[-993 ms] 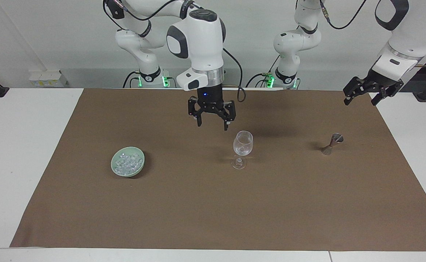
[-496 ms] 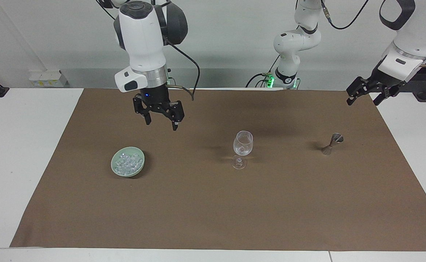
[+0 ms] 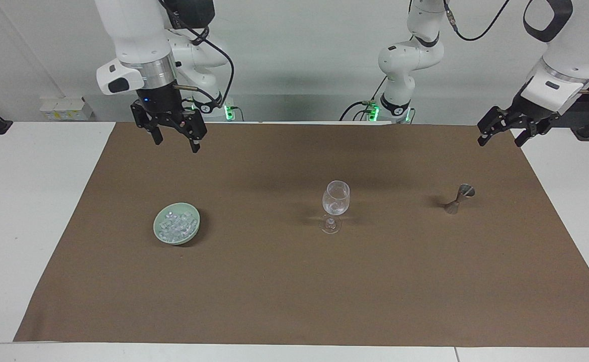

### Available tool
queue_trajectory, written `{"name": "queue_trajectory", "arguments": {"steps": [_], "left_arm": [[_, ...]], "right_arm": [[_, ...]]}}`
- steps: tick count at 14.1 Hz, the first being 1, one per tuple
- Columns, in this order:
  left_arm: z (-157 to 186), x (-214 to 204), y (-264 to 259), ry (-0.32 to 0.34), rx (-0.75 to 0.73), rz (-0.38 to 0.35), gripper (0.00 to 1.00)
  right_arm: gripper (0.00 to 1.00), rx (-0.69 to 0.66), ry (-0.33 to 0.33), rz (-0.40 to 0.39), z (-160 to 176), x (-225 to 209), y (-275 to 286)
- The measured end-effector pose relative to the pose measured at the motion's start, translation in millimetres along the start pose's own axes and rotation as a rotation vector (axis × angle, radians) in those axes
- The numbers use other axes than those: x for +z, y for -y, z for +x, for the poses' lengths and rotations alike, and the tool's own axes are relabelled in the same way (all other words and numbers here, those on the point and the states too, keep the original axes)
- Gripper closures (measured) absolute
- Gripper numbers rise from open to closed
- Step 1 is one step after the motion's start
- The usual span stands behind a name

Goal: Pour wine and add ice with both arms

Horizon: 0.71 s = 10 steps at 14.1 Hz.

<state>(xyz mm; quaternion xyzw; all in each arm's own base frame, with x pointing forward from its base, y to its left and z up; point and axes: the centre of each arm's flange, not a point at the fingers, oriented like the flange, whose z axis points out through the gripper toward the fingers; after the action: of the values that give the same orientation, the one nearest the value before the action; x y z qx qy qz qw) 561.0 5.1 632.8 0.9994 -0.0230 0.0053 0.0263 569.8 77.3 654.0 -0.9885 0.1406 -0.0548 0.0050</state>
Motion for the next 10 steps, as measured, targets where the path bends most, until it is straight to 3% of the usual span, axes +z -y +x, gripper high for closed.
{"name": "queue_trajectory", "arguments": {"steps": [6, 10], "left_arm": [[3, 6, 2, 0.009, -0.007, -0.028, 0.00], [4, 7, 2, 0.008, -0.006, -0.033, 0.00]], "right_arm": [[0.00, -0.074, 0.067, -0.032, -4, -23, -78], [0.00, -0.098, 0.088, -0.030, -15, -11, -107]]}}
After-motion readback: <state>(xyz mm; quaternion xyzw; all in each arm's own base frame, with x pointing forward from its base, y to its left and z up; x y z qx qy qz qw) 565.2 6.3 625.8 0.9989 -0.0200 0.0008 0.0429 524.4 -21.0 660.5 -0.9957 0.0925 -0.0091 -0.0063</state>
